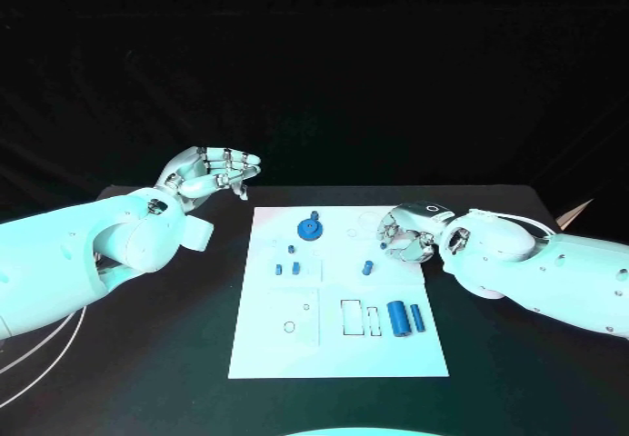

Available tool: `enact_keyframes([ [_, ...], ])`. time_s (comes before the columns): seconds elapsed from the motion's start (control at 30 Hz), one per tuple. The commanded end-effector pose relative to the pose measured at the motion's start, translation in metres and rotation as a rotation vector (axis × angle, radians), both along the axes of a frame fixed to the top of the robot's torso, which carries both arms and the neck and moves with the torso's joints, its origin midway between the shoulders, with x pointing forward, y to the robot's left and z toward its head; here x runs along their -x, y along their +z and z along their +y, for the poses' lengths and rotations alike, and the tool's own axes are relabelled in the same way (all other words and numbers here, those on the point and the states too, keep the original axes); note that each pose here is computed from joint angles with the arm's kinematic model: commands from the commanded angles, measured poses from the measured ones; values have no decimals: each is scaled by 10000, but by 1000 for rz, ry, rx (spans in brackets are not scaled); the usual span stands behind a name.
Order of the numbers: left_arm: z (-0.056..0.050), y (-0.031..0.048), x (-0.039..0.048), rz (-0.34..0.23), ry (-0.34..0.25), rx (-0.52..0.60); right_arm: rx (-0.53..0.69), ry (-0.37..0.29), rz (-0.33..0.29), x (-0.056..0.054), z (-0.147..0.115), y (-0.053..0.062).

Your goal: Assemble the parts on the task board

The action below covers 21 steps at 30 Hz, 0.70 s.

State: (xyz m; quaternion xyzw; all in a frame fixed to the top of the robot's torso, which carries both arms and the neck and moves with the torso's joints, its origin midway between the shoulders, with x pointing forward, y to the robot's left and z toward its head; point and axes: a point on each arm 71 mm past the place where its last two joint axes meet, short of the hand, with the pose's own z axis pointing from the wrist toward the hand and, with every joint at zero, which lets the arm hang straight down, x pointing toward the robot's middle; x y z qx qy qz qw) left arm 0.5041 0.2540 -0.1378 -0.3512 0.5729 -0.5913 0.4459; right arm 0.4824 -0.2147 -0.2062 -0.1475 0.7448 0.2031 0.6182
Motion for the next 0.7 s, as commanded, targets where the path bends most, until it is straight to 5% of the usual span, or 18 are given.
enact_keyframes([
  [0.03, 13, 27, 2, -10, 22, 54, 59, -6, -13, -13, -4, -38],
  [0.7, 40, 19, 4, 0, 16, 54, 64, -5, 4, -11, 94, -137],
])
